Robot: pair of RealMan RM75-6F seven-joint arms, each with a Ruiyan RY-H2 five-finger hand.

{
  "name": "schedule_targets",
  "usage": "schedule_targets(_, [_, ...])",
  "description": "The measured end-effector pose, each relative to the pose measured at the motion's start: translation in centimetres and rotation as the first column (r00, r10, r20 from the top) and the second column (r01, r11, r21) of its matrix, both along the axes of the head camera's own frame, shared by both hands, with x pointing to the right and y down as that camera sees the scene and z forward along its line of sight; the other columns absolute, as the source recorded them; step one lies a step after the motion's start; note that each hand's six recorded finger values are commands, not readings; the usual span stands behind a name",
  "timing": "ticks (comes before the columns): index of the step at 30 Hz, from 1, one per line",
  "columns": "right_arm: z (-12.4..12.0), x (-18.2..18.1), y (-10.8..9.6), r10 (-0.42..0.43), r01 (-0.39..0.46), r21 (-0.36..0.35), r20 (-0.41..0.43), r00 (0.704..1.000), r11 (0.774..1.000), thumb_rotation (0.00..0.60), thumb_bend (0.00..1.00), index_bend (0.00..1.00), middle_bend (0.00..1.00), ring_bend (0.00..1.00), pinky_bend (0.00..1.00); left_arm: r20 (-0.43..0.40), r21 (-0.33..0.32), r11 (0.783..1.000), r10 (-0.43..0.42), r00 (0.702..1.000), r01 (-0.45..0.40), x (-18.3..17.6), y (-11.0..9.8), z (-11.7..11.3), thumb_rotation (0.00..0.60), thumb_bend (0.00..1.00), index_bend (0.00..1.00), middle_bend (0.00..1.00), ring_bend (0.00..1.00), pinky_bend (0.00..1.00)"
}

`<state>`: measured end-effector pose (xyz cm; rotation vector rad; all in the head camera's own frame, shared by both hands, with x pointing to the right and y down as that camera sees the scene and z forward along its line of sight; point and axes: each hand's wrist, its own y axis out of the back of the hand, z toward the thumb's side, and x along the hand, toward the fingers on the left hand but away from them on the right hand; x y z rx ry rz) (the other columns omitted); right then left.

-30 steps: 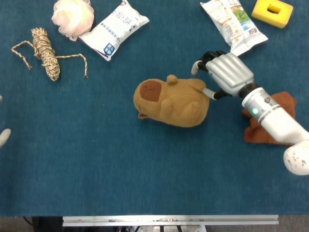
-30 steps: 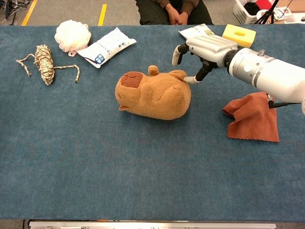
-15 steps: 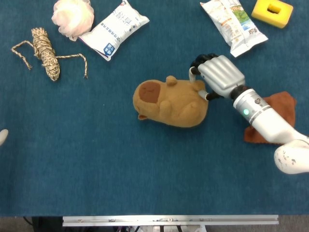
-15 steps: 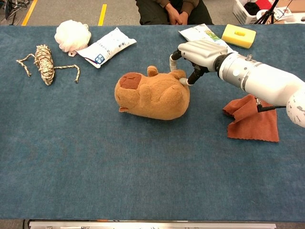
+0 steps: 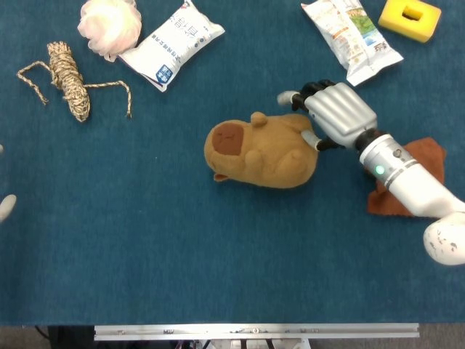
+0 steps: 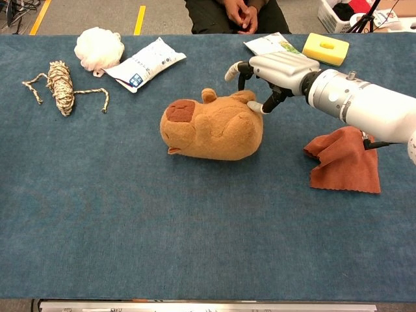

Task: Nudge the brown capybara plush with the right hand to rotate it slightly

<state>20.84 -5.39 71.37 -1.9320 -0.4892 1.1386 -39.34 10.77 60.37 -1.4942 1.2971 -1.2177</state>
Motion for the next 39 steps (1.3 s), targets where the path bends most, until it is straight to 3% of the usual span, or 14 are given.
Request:
schedule_targets(4, [0.1,0.3,0.0,0.008,-0.008,0.002,-0.004,1.000,1.000,0.600,0.38,0.22,0.35,0.23,0.24,0.001,-0.001,1.000,0.001,1.000,-0.001,0.0,0.0,0.0,0.600,0.17,0.31,0.23,0.13,0.14])
schedule_targets(7, [0.3,0.3,-0.1,0.021,-0.021,-0.001,-0.003,1.000,1.000,0.600,0.38,0.40,0.35,0.23,0.24,0.001,-0.001,1.000,-0.001,1.000,0.001,0.0,0.1,0.0,0.600,0.17,0.31,0.23,0.13,0.14])
schedule_targets(9, [0.4,0.2,-0.2,0.025,-0.025,-0.002,-0.003,1.000,1.000,0.600,0.40,0.59,0.36,0.23,0.24,0.000,0.000,1.000,-0.004,1.000,0.004,0.0,0.1,0.0,0.600,0.17,0.31,0.23,0.13,0.14])
schedule_targets(11, [0.5,0.1,-0.2,0.026,-0.026,0.000,-0.004,1.000,1.000,0.600,0.43,0.69,0.39,0.23,0.24,0.000,-0.001,1.000,-0.005,1.000,0.005,-0.1,0.1,0.0,0.600,0.17,0.31,0.23,0.13,0.14])
schedule_targets(13, [0.5,0.0,-0.2,0.026,-0.026,0.004,-0.006,1.000,1.000,0.600,0.44,0.72,0.41,0.23,0.24,-0.001,-0.001,1.000,-0.006,1.000,0.006,-0.1,0.1,-0.1,0.600,0.17,0.31,0.23,0.13,0.14])
schedule_targets(15, [0.5,-0.1,-0.1,0.025,-0.025,0.005,-0.002,1.000,1.000,0.600,0.42,0.69,0.41,0.23,0.24,-0.001,-0.003,1.000,-0.006,1.000,0.006,-0.1,0.1,0.0,0.600,0.17,0.31,0.23,0.13,0.14])
schedule_targets(17, [0.4,-0.2,0.0,0.024,-0.024,0.004,0.006,1.000,1.000,0.600,0.41,0.58,0.40,0.23,0.24,-0.002,-0.003,1.000,-0.005,1.000,0.005,-0.1,0.1,0.0,0.600,0.17,0.31,0.23,0.13,0.14])
schedule_targets(19, [0.3,-0.2,0.0,0.020,-0.020,0.005,0.009,1.000,1.000,0.600,0.41,0.42,0.38,0.23,0.24,-0.002,-0.003,1.000,-0.006,1.000,0.006,-0.1,0.1,0.0,0.600,0.17,0.31,0.23,0.13,0.14])
schedule_targets(21, [0.3,0.0,0.1,0.012,-0.012,0.004,0.003,1.000,1.000,0.600,0.41,0.16,0.33,0.21,0.24,-0.001,-0.004,1.000,-0.007,1.000,0.007,-0.1,0.1,0.0,0.600,0.17,0.31,0.23,0.13,0.14])
schedule_targets(23, [0.2,0.1,0.2,0.005,-0.005,-0.002,-0.003,1.000,1.000,0.600,0.41,0.02,0.29,0.19,0.24,-0.001,-0.005,1.000,-0.007,1.000,0.007,-0.1,0.1,0.0,0.600,0.17,0.31,0.23,0.13,0.14])
schedule_targets(29, [-0.2,0.3,0.5,-0.012,0.012,-0.008,-0.009,1.000,1.000,0.600,0.41,0.00,0.21,0.13,0.20,-0.004,-0.003,1.000,-0.005,1.000,0.005,-0.1,0.0,0.0,0.600,0.17,0.31,0.23,0.13,0.14])
schedule_targets(39, [-2.7,3.4,0.6,0.018,-0.018,0.007,-0.008,1.000,1.000,0.600,0.37,0.00,0.19,0.11,0.18,-0.003,0.001,1.000,-0.015,1.000,0.015,-0.5,-0.1,0.0,0.600,0.17,0.31,0.23,0.13,0.14])
